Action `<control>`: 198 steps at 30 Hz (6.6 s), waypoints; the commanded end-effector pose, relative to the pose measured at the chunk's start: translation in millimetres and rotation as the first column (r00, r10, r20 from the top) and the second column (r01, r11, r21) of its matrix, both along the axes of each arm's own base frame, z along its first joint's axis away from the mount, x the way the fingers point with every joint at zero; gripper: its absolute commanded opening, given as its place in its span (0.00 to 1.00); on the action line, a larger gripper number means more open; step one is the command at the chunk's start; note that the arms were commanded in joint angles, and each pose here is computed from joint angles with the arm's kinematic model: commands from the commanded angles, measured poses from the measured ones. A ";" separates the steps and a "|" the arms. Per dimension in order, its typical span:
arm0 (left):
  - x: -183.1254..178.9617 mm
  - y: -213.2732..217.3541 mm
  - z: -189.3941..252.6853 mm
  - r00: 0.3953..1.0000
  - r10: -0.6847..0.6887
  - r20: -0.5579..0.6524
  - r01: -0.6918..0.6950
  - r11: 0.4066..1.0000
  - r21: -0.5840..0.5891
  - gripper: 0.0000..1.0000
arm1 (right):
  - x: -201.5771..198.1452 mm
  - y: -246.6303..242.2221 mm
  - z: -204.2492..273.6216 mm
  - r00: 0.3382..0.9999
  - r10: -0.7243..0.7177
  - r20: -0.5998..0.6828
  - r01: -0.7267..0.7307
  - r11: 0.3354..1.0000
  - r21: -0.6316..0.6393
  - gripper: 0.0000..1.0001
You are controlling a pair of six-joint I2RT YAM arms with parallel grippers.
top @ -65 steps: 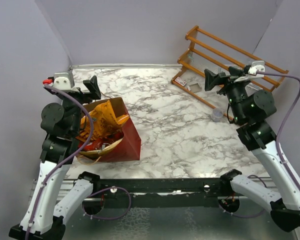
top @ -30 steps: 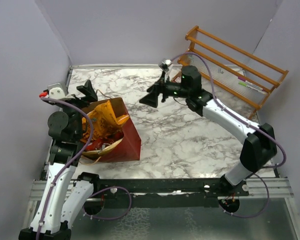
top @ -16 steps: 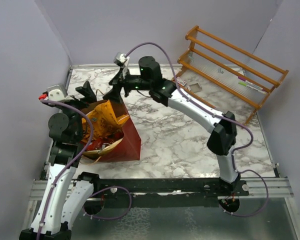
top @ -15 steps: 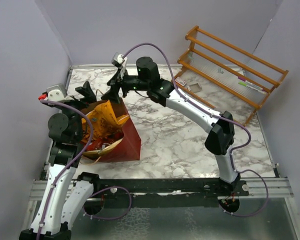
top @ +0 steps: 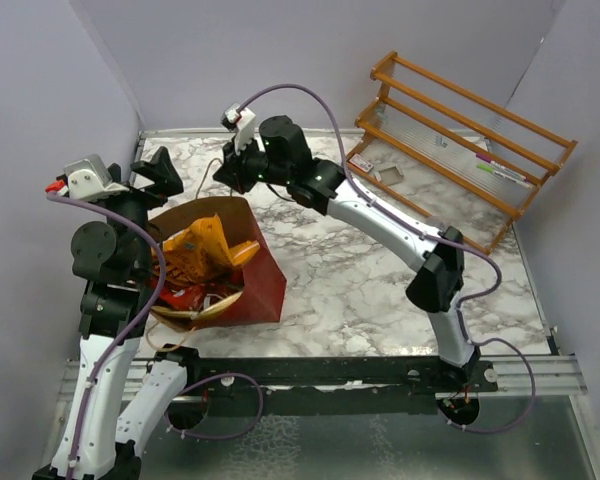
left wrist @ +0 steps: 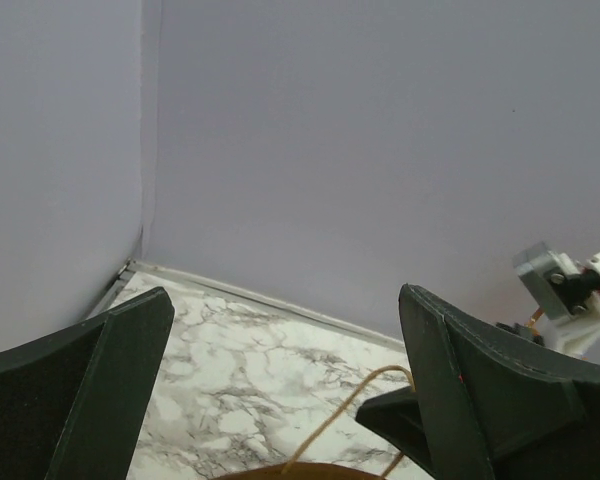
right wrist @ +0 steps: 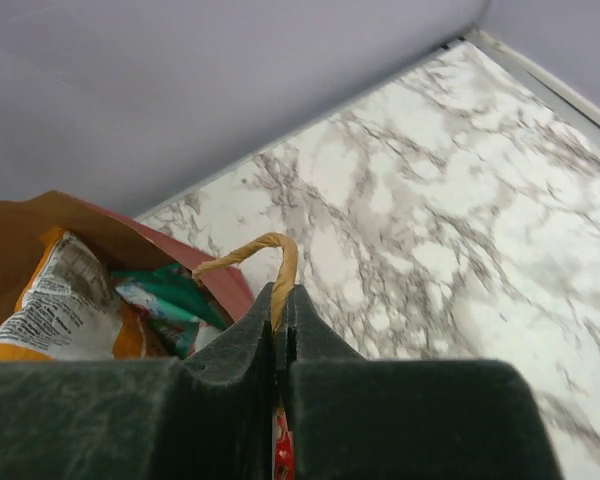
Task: Take the snacks out of the paper bag
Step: Adjust the paper bag at the center of the board, then take out the snack from the paper bag, then place the snack at the center of the board, then take out the snack from the paper bag.
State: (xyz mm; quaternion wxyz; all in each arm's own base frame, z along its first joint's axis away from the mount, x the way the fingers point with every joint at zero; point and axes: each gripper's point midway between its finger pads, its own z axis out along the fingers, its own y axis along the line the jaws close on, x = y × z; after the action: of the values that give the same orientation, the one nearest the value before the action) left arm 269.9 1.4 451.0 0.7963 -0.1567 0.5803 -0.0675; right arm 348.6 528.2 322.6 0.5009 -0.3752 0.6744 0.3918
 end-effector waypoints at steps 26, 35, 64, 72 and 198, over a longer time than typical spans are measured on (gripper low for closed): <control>-30.8 3.8 -83.7 0.843 0.026 -0.537 -0.043 0.999 -0.019 0.98 | -0.4 -218.8 18.5 0.887 -0.461 0.028 0.462 0.885 -0.058 0.55; -53.3 -1.2 -114.0 0.812 -0.029 -0.583 -0.084 0.983 -0.165 0.98 | -85.4 -185.6 78.5 0.973 -0.227 0.030 0.225 0.972 0.062 0.92; -72.7 -17.8 -145.4 0.776 -0.139 -0.615 -0.020 0.970 -0.244 0.10 | -92.8 -118.0 133.1 0.974 -0.228 0.012 0.217 0.942 0.257 0.01; -61.6 -8.4 -120.8 0.848 -0.088 -0.522 -0.036 0.974 -0.222 0.00 | -83.1 -193.3 237.6 0.849 -0.488 0.203 0.354 0.810 0.467 0.01; -54.4 -9.7 -89.9 0.935 -0.094 -0.341 0.044 0.987 -0.151 0.00 | -114.2 -22.0 109.7 0.982 -0.180 0.055 0.169 0.971 0.168 0.01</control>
State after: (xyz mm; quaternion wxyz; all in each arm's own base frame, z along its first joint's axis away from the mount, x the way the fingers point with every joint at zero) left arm 215.5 -15.9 336.7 0.6296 -0.1823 0.7480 -0.1042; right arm 234.0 527.0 294.4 0.4558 -0.3663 0.7521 0.3041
